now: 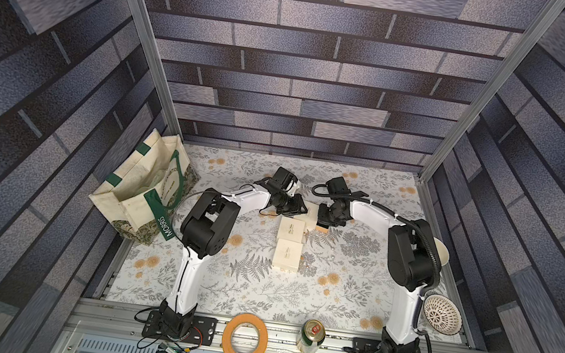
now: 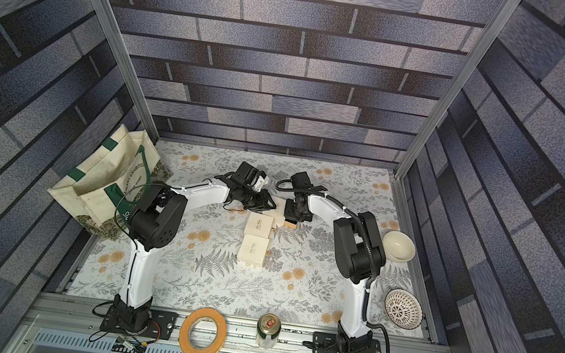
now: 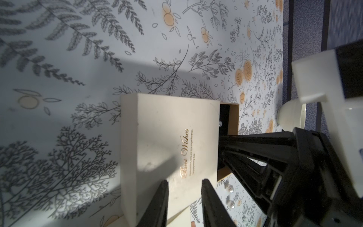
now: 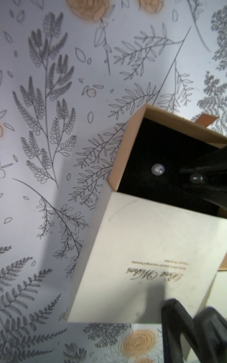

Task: Take out the earrings from the drawer-style jewelry box
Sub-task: Pick up the earring from the drawer.

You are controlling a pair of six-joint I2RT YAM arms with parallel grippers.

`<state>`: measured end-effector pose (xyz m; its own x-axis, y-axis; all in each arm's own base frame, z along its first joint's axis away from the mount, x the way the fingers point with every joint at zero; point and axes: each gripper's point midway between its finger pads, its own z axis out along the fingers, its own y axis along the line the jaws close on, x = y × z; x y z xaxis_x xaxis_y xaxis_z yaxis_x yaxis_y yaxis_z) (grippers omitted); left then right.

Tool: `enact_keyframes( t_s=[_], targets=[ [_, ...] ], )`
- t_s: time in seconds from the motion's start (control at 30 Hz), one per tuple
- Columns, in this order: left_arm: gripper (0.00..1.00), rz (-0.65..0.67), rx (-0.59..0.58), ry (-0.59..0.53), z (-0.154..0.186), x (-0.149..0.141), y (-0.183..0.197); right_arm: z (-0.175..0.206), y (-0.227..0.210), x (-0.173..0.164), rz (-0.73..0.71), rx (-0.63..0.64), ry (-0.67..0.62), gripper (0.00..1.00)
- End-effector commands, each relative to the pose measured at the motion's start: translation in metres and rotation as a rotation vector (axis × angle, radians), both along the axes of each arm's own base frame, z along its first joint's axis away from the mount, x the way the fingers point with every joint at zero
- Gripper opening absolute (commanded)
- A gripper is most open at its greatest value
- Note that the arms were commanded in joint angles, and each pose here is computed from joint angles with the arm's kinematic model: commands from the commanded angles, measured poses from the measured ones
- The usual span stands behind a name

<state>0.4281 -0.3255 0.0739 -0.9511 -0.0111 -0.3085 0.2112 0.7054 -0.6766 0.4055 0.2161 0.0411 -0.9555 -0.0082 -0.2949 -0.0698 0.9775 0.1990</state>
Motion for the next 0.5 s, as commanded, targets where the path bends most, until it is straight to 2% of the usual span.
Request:
enact_keyframes(
  t_s=[0.0, 0.47],
  targets=[
    [0.32, 0.038, 0.084, 0.077, -0.0223, -0.0121, 0.0222, 0.0215, -0.0015, 0.0008, 0.008, -0.015, -0.039, 0.14],
    [0.32, 0.037, 0.083, 0.077, -0.0226, -0.0115, 0.0217, 0.0281, -0.0018, 0.0017, 0.01, -0.014, -0.053, 0.13]
  ],
)
